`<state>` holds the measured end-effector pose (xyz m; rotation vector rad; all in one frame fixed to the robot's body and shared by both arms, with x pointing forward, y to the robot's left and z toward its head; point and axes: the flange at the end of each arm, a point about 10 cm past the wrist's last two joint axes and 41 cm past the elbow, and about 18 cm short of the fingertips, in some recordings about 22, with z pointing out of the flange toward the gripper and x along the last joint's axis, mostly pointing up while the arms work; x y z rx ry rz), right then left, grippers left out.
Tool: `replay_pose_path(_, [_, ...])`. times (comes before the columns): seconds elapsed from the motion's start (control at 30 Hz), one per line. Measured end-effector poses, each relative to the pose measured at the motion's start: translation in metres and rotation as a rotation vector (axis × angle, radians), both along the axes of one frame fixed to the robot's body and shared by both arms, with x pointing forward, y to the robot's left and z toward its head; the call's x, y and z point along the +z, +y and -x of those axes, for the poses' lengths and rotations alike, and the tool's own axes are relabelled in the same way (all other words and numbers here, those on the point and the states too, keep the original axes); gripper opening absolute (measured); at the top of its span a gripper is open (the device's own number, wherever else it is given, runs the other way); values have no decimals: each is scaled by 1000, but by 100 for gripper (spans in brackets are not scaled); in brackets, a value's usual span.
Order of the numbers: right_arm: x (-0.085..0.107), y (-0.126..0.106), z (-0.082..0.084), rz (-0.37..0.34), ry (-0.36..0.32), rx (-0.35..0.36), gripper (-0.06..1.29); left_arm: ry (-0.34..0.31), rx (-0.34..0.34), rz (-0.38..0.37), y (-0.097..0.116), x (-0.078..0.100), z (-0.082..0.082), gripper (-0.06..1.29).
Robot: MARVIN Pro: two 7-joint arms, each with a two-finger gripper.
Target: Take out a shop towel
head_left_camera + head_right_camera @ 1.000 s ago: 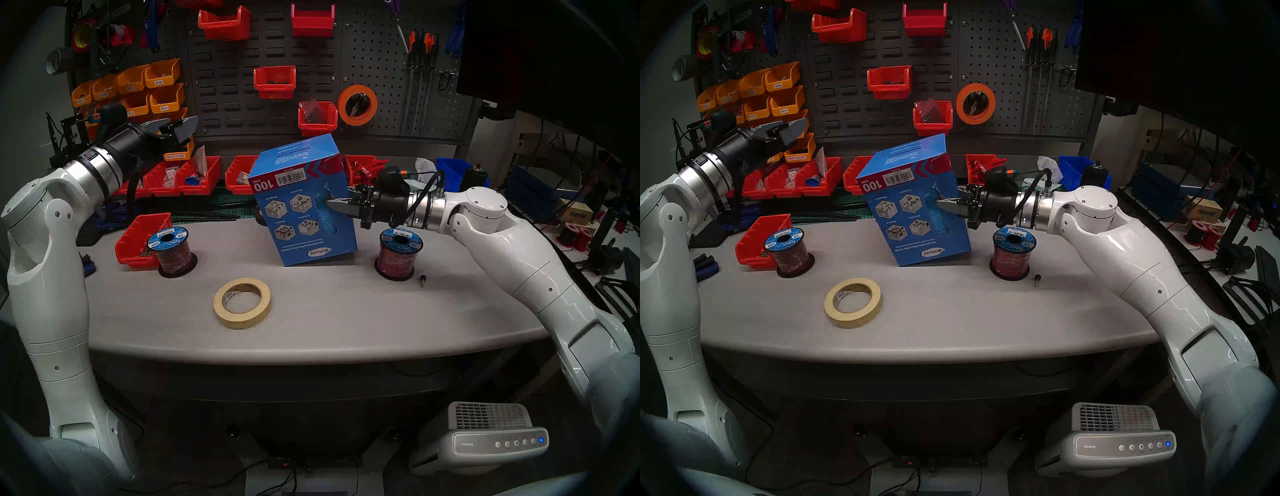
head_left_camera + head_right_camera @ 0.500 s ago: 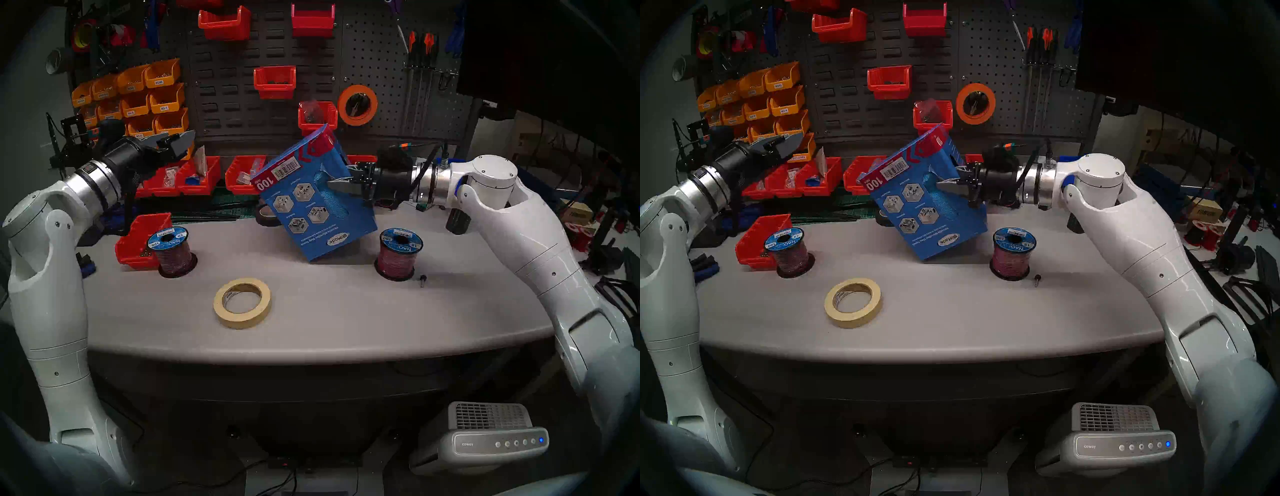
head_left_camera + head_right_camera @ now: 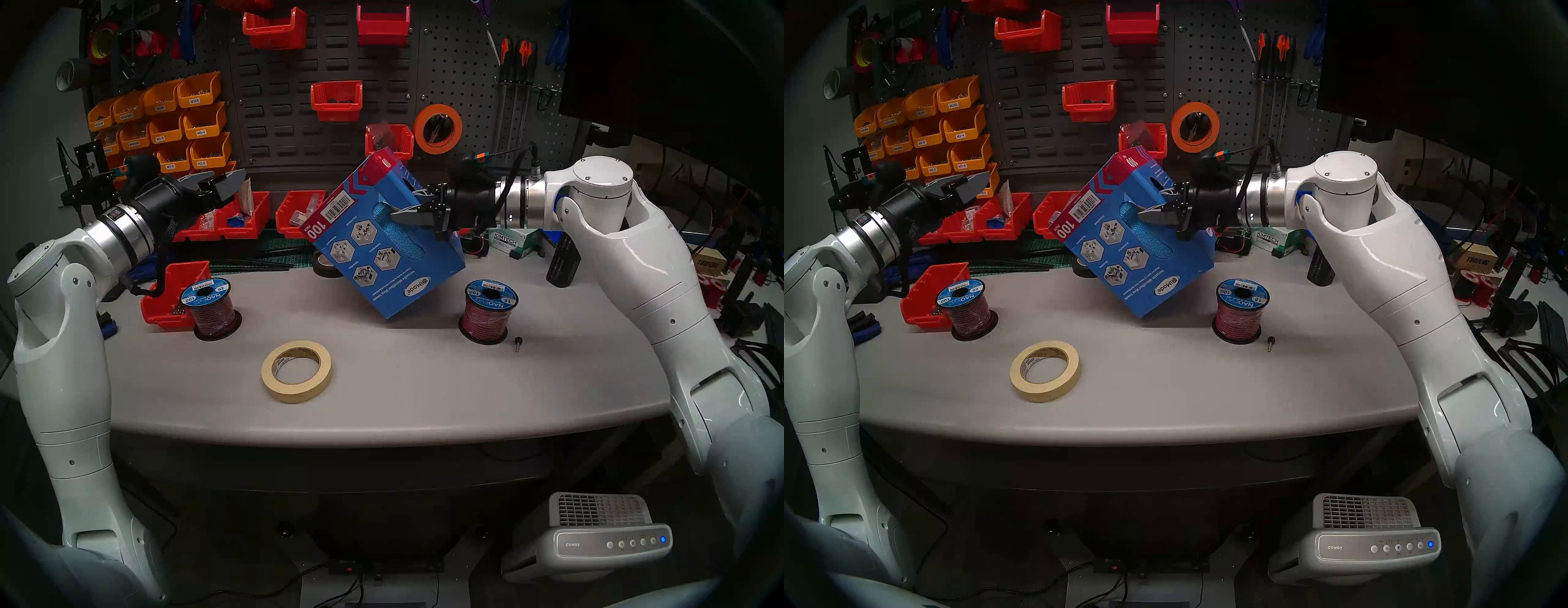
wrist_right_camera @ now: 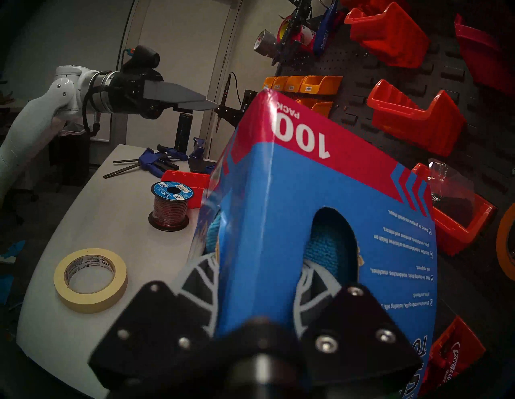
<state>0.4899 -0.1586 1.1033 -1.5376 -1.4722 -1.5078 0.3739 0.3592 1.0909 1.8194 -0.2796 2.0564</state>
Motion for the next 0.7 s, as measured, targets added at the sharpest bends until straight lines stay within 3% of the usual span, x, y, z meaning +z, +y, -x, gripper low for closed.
replay_pose_path(0.47, [14,37,7,84,55,63,29,13,2,14,4,-8,2,123])
replay_pose_path(0.7, [27,33,6,130,65,48,29,16,6,22,6,-11,2,123])
